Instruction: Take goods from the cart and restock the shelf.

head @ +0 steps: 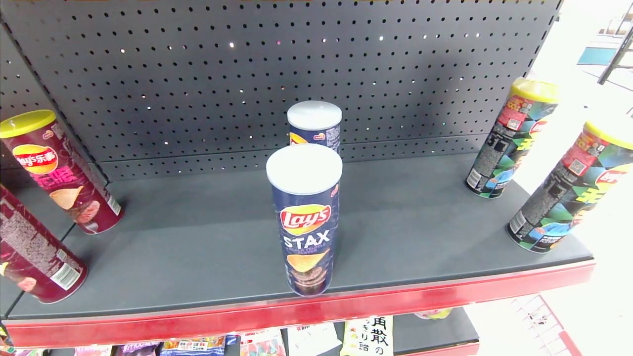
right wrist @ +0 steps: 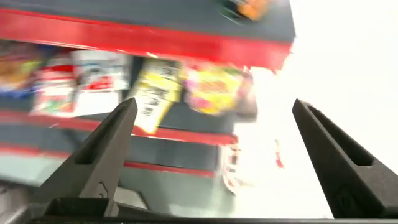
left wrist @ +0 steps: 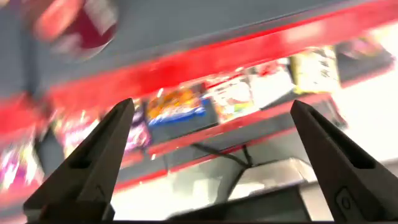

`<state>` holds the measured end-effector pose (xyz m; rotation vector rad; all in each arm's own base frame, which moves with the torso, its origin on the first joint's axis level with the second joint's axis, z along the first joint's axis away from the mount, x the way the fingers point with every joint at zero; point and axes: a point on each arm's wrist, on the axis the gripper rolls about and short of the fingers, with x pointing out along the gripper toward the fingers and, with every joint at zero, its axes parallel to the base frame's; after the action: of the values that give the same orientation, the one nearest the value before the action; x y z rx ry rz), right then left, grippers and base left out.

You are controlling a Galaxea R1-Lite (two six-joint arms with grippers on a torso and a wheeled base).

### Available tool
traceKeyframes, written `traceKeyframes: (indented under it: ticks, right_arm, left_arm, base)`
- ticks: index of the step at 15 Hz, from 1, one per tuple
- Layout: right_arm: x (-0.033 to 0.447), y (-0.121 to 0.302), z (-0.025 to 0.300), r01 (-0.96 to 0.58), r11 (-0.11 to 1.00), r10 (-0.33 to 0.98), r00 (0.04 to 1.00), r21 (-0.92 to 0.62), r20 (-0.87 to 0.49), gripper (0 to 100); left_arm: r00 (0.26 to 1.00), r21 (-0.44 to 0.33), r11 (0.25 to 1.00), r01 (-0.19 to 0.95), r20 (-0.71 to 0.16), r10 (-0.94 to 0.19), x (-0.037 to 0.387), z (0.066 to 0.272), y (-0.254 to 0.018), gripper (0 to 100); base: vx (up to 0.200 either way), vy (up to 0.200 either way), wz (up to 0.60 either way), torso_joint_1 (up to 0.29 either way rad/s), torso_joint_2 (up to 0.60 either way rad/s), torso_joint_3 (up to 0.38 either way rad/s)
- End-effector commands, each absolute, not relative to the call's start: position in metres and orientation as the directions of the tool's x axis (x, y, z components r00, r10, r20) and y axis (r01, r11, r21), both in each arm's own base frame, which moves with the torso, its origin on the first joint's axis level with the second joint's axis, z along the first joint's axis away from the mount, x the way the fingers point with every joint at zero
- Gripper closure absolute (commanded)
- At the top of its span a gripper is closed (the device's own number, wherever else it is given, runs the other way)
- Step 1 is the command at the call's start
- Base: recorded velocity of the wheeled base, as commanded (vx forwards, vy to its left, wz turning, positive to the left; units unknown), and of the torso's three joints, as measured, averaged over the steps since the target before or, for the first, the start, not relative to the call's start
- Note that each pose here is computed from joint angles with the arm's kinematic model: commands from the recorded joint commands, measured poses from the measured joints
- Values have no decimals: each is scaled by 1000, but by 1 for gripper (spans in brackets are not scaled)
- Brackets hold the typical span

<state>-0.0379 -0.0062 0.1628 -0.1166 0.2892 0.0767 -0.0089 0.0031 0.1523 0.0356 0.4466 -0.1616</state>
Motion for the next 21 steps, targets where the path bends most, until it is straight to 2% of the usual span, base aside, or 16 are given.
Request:
traceKeyframes:
  ticks: [1,4,5,7,8,10,11,13,21]
  right_arm:
    - [-49,-3,151,32,998,-45,968,-58,-248,0]
    - [-53,0,123,69,996,-81,967,-55,-241,0]
    - [-56,-1,109,30,998,-40,978,-51,-207,0]
    - [-47,-1,99,21,999,-26,989,-39,-148,0]
    - [-39,-1,93,24,999,-28,993,-37,-113,0]
    - [-25,-1,81,26,999,-26,1000,-24,3,0]
    - [-23,0,75,12,1000,-12,1000,-14,-5,0]
    - [-23,0,75,-9,1000,9,1000,9,-2,0]
    - [-23,0,76,-11,1000,11,1000,-5,-2,0]
  left_arm:
    - [910,-18,999,-52,-413,40,-33,135,2,0]
    - [939,-14,998,-69,-339,60,-47,101,2,0]
    - [956,-16,998,-64,-287,57,-52,95,2,0]
    - [966,-29,998,-60,-254,51,-53,93,1,0]
    - [978,-39,998,-58,-204,49,-46,91,1,0]
    - [998,-44,998,-49,-41,48,-29,85,1,0]
    - [998,-28,999,-46,41,48,-23,80,1,0]
    - [999,-32,998,-47,2,48,-23,76,1,0]
    - [999,-18,999,-38,2,38,-23,76,1,0]
  base:
    - [0,0,0,0,0,0]
    - [0,0,0,0,0,0]
    - [0,0,0,0,0,0]
    - [0,0,0,0,0,0]
    - [0,0,0,0,0,0]
    - [0,0,0,0,0,0]
    - [0,0,0,0,0,0]
    - [0,0,0,0,0,0]
    - [0,0,0,0,0,0]
